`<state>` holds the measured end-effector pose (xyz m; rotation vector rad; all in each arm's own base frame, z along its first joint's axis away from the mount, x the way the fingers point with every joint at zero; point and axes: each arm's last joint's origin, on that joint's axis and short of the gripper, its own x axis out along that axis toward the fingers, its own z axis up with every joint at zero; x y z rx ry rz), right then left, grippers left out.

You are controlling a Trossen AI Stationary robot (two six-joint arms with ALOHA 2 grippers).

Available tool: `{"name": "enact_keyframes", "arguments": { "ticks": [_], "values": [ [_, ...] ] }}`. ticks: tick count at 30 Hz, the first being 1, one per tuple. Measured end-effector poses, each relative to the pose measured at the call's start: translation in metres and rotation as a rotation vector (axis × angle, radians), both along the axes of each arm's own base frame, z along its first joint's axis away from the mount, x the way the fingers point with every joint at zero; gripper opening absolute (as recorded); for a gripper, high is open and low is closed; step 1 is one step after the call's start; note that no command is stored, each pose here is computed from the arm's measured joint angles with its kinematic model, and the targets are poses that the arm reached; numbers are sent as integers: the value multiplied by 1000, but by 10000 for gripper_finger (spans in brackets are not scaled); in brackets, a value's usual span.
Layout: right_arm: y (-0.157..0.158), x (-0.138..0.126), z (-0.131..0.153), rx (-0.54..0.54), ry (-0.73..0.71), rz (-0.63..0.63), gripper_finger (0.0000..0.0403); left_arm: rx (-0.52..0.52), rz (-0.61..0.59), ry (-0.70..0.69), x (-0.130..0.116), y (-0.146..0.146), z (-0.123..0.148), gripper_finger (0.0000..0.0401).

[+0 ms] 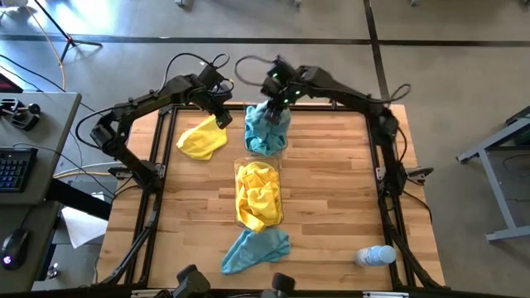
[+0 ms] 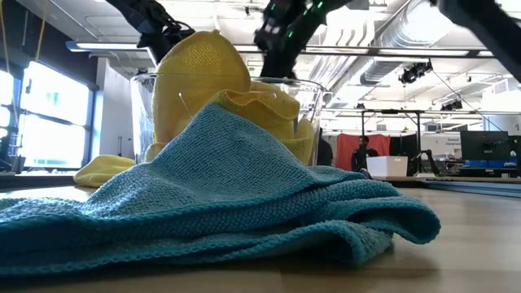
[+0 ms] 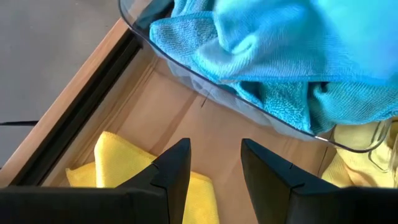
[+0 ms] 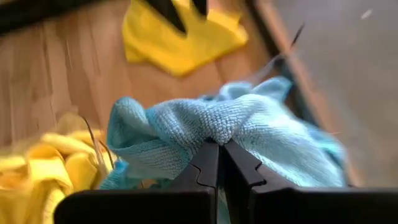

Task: Sort microfiber towel by color & place in baskets
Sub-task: Put the blue towel into the top transparent bin

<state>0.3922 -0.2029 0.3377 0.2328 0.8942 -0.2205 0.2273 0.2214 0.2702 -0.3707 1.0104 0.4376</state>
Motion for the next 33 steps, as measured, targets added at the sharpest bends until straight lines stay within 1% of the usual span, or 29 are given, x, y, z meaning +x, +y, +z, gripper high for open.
{"name": "enact_keyframes", "arguments": {
  "ticks": [4, 6, 10, 13, 18, 22, 27, 30, 33],
  "values": [
    [-11, 22, -48, 21, 90, 59, 0, -5, 7, 0, 0, 0, 0, 131],
    [-16, 33, -68, 21, 92, 65, 0, -6, 8, 1, 0, 0, 0, 131],
    [-24, 46, -100, 32, 117, 41, 0, -27, 8, 23, -2, -2, -2, 131],
    [-30, 48, -124, 49, 186, 9, 0, -60, 11, 62, -6, -4, -4, 131],
    [-34, 54, -148, 41, 227, 21, 0, -77, 10, 96, -12, -4, -5, 131],
    [-31, 58, -154, 9, 239, 14, 17, -75, 30, 94, -15, 1, -5, 131],
    [-30, 61, -152, -3, 217, 15, 75, -74, 52, 92, -20, 5, -5, 131],
    [-29, 59, -143, -1, 206, -1, 112, -74, 63, 91, -23, 8, -5, 131],
    [-28, 53, -125, -9, 189, -10, 141, -73, 71, 92, -26, 10, -5, 131]
  ]
}}
